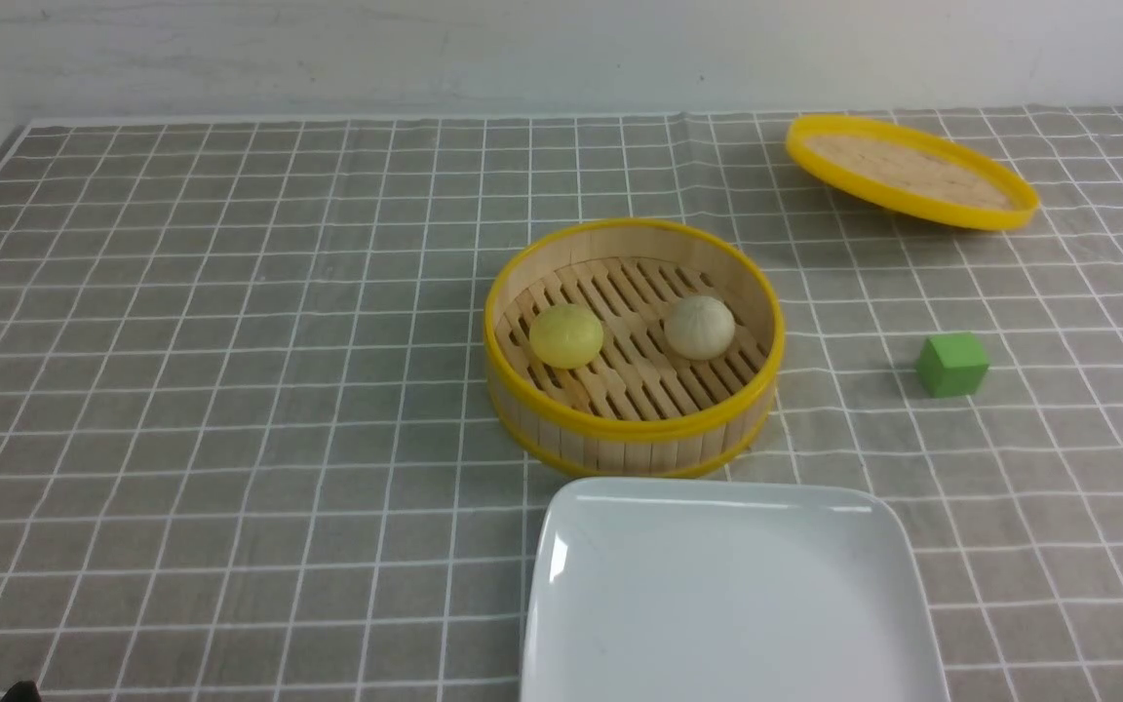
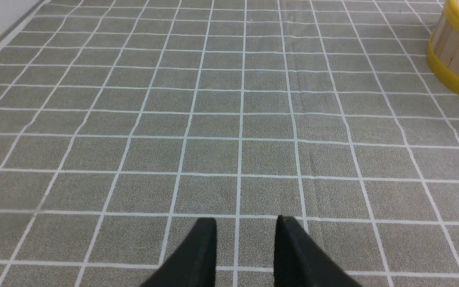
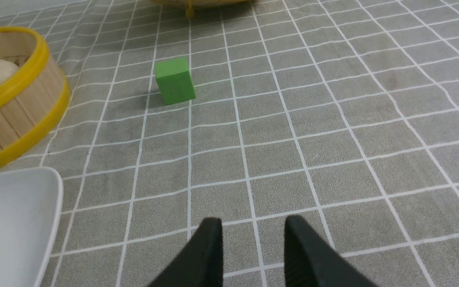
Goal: Put the steamed buns into the plate on the grey tablecloth.
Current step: 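Reach toward a bun in the bamboo steamer with the right gripper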
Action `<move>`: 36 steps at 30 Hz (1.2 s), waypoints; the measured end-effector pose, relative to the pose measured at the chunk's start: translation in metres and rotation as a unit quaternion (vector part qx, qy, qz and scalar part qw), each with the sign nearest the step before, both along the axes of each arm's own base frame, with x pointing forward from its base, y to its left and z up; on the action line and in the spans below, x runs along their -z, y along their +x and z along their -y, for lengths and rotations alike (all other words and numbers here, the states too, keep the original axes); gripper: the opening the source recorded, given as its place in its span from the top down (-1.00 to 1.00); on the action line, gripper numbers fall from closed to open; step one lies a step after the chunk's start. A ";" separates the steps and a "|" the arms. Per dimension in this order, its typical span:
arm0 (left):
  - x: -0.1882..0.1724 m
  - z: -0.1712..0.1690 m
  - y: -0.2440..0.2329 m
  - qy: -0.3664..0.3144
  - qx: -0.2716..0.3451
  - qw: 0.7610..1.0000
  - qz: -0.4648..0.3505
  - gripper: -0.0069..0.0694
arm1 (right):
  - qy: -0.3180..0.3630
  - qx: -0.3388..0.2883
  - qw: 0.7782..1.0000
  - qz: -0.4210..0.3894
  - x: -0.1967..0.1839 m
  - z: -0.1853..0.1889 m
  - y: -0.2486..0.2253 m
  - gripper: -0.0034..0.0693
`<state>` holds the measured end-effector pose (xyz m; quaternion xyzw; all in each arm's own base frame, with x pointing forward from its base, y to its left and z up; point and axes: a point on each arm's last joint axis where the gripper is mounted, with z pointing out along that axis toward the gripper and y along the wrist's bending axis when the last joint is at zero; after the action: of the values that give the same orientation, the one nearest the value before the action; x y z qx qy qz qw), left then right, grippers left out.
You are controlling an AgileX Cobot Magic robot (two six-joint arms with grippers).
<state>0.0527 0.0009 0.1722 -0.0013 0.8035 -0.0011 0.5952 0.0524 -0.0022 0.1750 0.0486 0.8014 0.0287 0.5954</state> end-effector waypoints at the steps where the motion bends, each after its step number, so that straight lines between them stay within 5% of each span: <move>1: 0.000 0.000 0.000 0.000 0.000 1.000 0.000 0.19 | 0.000 0.000 1.000 0.000 0.000 0.000 0.000 0.25; 23: 0.000 0.000 0.000 -0.008 -0.001 1.000 0.000 0.19 | 0.009 0.001 1.000 0.000 0.000 0.000 0.000 0.25; 26: 0.000 0.004 0.000 -0.113 -0.011 0.994 -0.002 0.19 | 0.108 0.008 0.994 -0.001 0.000 -0.004 0.000 0.25; 30: -0.001 0.014 -0.001 -0.375 -0.034 0.926 -0.020 0.19 | 0.335 0.025 0.942 -0.016 -0.001 -0.014 -0.001 0.25; 32: -0.003 0.017 -0.001 -0.449 -0.040 0.892 -0.028 0.19 | 0.411 0.030 0.911 -0.024 -0.002 -0.017 -0.001 0.25; 36: -0.006 0.019 0.000 -0.517 -0.045 0.854 -0.027 0.19 | 0.462 0.032 0.886 -0.027 -0.002 -0.019 -0.001 0.25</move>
<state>0.0523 -0.0183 0.1779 -0.3447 0.7018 -0.3896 0.4867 0.0518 0.0171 0.1772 0.3451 0.7111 0.3755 0.4839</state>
